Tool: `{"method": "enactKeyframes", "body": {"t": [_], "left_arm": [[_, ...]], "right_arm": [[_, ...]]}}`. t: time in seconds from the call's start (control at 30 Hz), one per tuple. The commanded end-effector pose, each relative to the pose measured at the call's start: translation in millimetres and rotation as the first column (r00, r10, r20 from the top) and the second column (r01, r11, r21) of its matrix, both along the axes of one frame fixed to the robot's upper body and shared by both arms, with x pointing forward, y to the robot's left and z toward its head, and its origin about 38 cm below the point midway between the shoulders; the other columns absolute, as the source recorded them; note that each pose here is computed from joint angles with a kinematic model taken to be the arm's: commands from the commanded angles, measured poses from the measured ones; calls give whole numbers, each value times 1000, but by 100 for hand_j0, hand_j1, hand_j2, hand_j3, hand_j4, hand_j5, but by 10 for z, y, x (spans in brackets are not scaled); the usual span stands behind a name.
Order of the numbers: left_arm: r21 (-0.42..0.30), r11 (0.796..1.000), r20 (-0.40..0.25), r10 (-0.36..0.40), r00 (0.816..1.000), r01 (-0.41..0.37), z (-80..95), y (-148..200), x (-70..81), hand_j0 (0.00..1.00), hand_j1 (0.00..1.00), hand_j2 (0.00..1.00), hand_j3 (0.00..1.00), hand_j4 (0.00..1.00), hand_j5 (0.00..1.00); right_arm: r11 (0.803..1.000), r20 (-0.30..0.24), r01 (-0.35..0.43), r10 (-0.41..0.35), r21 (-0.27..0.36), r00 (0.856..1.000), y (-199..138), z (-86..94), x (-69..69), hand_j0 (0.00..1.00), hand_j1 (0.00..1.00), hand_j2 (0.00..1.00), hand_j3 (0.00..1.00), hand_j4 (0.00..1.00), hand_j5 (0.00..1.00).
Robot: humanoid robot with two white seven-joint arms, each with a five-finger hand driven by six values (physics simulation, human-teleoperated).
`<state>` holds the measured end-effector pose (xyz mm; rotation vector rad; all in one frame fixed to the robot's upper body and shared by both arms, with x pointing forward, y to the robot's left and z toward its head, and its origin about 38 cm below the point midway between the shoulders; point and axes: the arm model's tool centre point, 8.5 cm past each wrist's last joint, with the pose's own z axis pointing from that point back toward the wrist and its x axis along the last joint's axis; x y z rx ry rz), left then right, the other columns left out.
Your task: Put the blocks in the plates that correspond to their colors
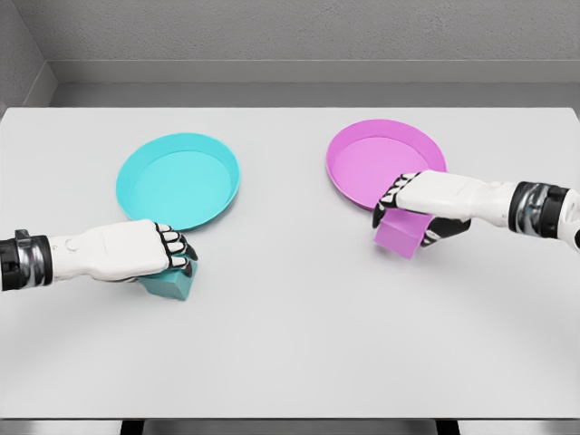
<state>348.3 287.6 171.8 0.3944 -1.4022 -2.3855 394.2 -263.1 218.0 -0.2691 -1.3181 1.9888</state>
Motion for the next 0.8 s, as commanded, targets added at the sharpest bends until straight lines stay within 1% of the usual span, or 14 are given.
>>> {"method": "enactKeyframes", "body": {"t": [0.0, 0.03, 0.17, 0.2, 0.3, 0.37, 0.4, 0.47, 0.53, 0.6, 0.67, 0.73, 0.77], "left_arm": [[-14, 1000, -8, 4, 1000, -4, 11, -1, 0, 37, 37, 37, 37, 37, 37], [-15, 1000, -7, 4, 1000, -4, 17, -2, 3, 37, 37, 37, 37, 37, 37], [-39, 999, -9, 6, 1000, -6, 70, -15, 21, 37, 37, 37, 37, 37, 37], [-45, 999, -3, 6, 1000, -6, 107, -20, 39, 37, 37, 37, 37, 37, 37], [-74, 997, -4, 8, 1000, -9, 172, -32, 64, 37, 37, 37, 37, 37, 37], [-86, 996, -1, 9, 1000, -9, 207, -38, 78, 37, 37, 37, 37, 37, 37], [-94, 996, 3, 10, 1000, -10, 243, -39, 97, 37, 37, 37, 37, 37, 37], [-98, 995, 15, 18, 1000, -17, 299, -21, 141, 38, 38, 38, 38, 38, 38], [-102, 995, 28, 25, 999, -22, 351, -5, 174, 38, 38, 38, 38, 38, 38], [-114, 993, 41, 37, 998, -32, 434, 17, 242, 38, 38, 38, 38, 38, 38], [-130, 990, 49, 55, 997, -48, 462, 22, 335, 38, 38, 38, 38, 38, 38], [-138, 988, 53, 78, 996, -70, 473, 48, 428, 38, 38, 38, 38, 38, 38], [-140, 986, 48, 94, 994, -87, 445, 70, 478, 38, 38, 38, 38, 38, 38]], "right_arm": [[1000, 0, 28, -28, 2, 1000, -23, 16, 23, 59, 59, 59, 59, 59, 59], [999, 7, 37, -37, 1, 999, -27, 51, 45, 59, 59, 59, 59, 59, 59], [997, 14, 79, -79, 0, 997, -61, 97, 93, 59, 59, 59, 59, 59, 59], [997, 19, 83, -83, 1, 996, -71, 115, 104, 59, 59, 59, 59, 59, 59], [996, 22, 91, -91, 3, 996, -74, 133, 110, 59, 59, 59, 59, 59, 59], [997, 20, 80, -80, 3, 997, -64, 119, 98, 59, 59, 59, 59, 59, 59], [997, 15, 74, -74, 5, 997, -51, 103, 87, 59, 59, 59, 59, 59, 59], [996, 26, 90, -90, 5, 996, -76, 148, 113, 59, 59, 59, 59, 59, 59], [996, 25, 93, -93, 5, 995, -78, 147, 115, 59, 59, 59, 59, 59, 59], [995, 26, 96, -97, 5, 995, -82, 152, 118, 59, 59, 59, 59, 59, 59], [995, 37, 103, -103, 11, 994, -101, 194, 135, 59, 59, 59, 59, 59, 59], [994, 41, 110, -110, 12, 993, -117, 210, 147, 58, 58, 58, 58, 58, 58], [994, 41, 110, -110, 12, 993, -117, 210, 147, 58, 58, 58, 58, 58, 58]]}}
